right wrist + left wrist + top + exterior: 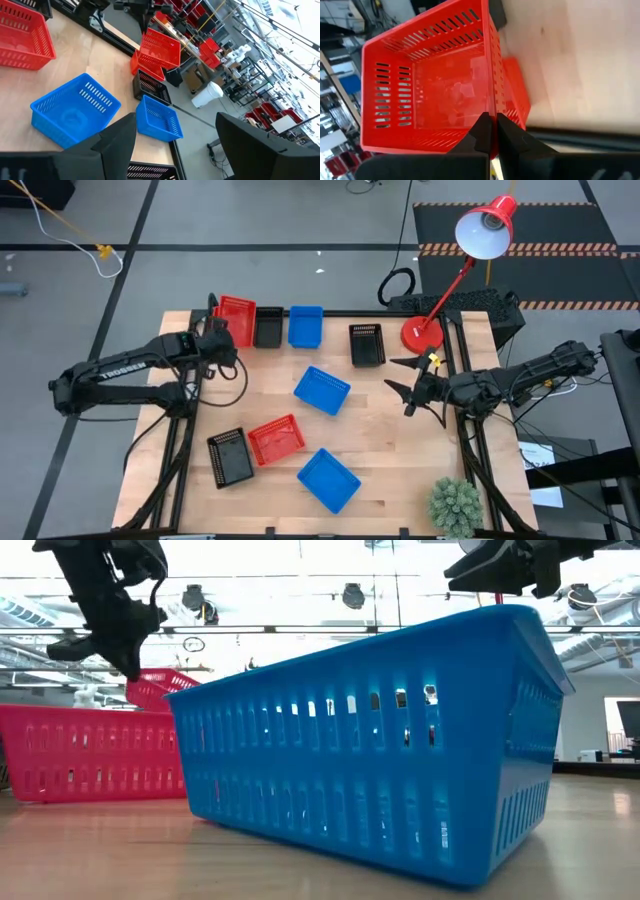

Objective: Stack baskets by color
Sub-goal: Stack the right red bin on top of the top red bin

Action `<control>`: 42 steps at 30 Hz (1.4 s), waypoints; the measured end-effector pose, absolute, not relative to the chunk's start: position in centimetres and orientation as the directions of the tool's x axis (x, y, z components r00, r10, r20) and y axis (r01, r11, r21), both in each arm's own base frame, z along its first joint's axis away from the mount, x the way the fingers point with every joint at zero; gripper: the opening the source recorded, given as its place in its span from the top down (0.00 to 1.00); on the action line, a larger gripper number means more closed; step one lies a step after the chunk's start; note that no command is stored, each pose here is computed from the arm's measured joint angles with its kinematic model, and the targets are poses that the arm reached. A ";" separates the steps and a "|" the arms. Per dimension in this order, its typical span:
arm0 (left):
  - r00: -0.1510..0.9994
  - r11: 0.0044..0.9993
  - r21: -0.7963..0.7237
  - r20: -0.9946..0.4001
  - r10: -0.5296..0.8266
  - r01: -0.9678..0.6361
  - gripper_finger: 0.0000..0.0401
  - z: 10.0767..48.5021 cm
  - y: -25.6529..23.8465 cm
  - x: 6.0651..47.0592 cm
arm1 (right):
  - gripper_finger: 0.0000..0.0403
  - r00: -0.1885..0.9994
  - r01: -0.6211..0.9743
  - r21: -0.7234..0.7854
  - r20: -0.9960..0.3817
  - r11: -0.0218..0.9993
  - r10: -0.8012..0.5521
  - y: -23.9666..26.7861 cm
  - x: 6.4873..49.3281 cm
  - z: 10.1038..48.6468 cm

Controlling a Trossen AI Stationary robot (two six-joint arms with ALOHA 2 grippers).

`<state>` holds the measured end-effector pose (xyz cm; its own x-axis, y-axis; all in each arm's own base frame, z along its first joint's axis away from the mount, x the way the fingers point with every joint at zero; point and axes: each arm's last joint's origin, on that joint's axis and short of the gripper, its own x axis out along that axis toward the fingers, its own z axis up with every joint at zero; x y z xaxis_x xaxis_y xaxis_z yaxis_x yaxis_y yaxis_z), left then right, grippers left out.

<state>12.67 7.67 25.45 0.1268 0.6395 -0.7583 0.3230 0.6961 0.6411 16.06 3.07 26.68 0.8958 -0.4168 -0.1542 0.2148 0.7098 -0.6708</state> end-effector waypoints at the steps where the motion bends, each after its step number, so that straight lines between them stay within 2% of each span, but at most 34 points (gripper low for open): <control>1: 0.115 0.694 0.637 -0.759 0.641 0.334 0.98 25.4 7.9 12.5 | 0.34 0.896 0.215 -0.671 -0.154 0.709 -0.417 3.1 16.1 26.7; 11: 0.042 0.717 0.579 -0.788 0.614 0.388 0.97 25.4 10.4 10.9 | 0.34 0.896 0.211 -0.677 -0.154 0.705 -0.417 3.1 16.1 26.7; 17: 0.109 0.733 0.579 -0.805 0.584 0.356 0.98 25.4 11.7 10.8 | 0.34 0.896 0.212 -0.677 -0.154 0.705 -0.417 3.1 16.1 26.7; 29: 0.021 0.794 0.483 -0.858 0.513 0.369 0.98 23.9 13.8 10.4 | 0.34 0.896 0.212 -0.677 -0.154 0.705 -0.417 3.1 16.1 26.7; 42: 0.042 0.805 0.483 -0.864 0.501 0.344 0.94 23.8 14.2 10.4 | 0.34 0.896 0.212 -0.677 -0.154 0.705 -0.417 3.1 16.1 26.7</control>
<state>10.44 14.22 23.77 0.0423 0.5009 -0.8645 0.3437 0.8051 0.4834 16.06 3.06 26.70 0.8957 -0.4171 -0.1539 0.2120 0.7049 -0.6769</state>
